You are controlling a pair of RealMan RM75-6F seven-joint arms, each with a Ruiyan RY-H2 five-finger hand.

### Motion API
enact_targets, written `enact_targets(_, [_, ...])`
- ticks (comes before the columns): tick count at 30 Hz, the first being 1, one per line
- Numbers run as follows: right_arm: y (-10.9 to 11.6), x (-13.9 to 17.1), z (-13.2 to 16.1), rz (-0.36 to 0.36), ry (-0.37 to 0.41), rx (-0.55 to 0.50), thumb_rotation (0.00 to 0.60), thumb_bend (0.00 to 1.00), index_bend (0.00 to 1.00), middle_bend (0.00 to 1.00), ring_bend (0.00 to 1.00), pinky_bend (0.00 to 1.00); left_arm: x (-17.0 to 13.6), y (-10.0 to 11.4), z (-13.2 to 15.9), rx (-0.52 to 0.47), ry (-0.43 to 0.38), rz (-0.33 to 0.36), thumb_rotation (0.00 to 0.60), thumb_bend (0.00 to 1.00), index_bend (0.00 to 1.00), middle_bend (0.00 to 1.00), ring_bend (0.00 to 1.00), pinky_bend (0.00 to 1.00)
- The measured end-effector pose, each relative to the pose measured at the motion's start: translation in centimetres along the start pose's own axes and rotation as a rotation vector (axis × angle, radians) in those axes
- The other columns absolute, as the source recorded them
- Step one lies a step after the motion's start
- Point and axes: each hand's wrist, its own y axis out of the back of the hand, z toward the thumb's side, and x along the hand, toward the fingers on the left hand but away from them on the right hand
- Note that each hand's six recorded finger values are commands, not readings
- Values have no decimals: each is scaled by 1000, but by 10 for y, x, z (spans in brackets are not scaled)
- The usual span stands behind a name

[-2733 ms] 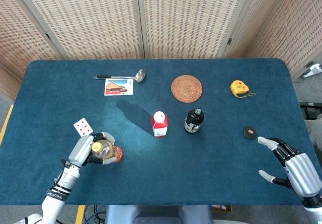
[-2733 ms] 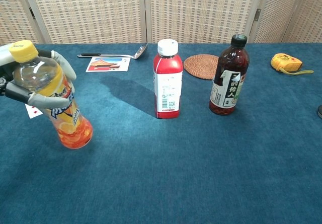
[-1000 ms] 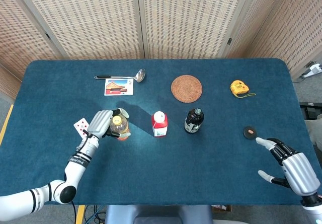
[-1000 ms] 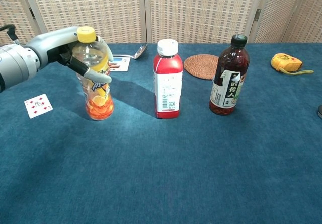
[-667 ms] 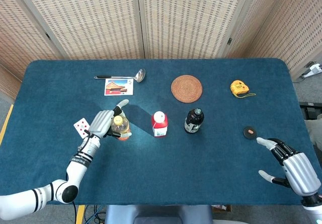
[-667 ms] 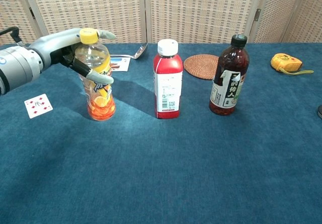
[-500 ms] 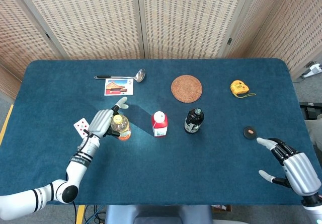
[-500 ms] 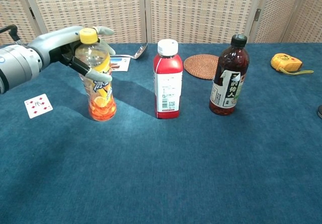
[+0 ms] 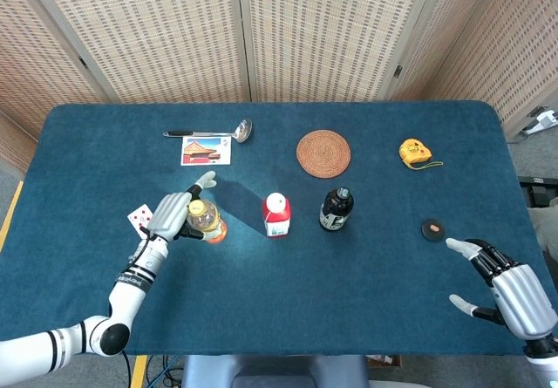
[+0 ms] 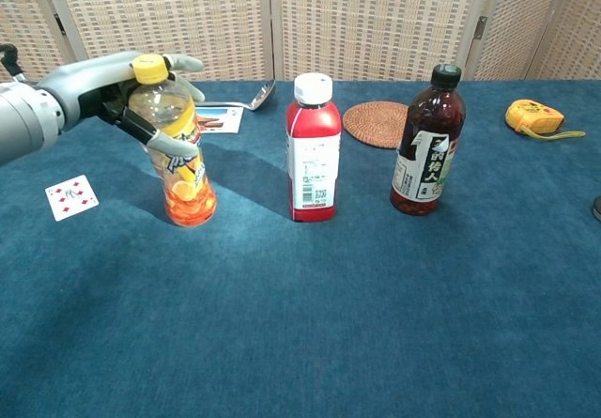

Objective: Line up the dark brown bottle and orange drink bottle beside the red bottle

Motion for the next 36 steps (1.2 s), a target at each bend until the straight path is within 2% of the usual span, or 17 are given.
enact_targets(11, [-2, -1, 1, 6, 0, 4, 600, 0, 209, 283, 201, 490, -9, 8, -9, 4, 37, 3, 600, 30, 0, 154, 406, 462])
enact_targets(22, [-2, -1, 1, 9, 0, 7, 600, 0, 209, 283, 201, 490, -18, 17, -17, 44, 63, 7, 600, 28, 0, 101, 373, 462])
enact_targets(28, [-3, -1, 0, 8, -6, 16, 600, 0, 209, 283, 201, 490, -26, 21, -25, 92, 84, 7, 600, 27, 0, 79, 346, 462])
enact_targets(36, [-4, -2, -2, 11, -21, 33, 600, 0, 209, 283, 201, 490, -49, 35, -43, 228, 122, 36, 600, 27, 0, 80, 314, 462])
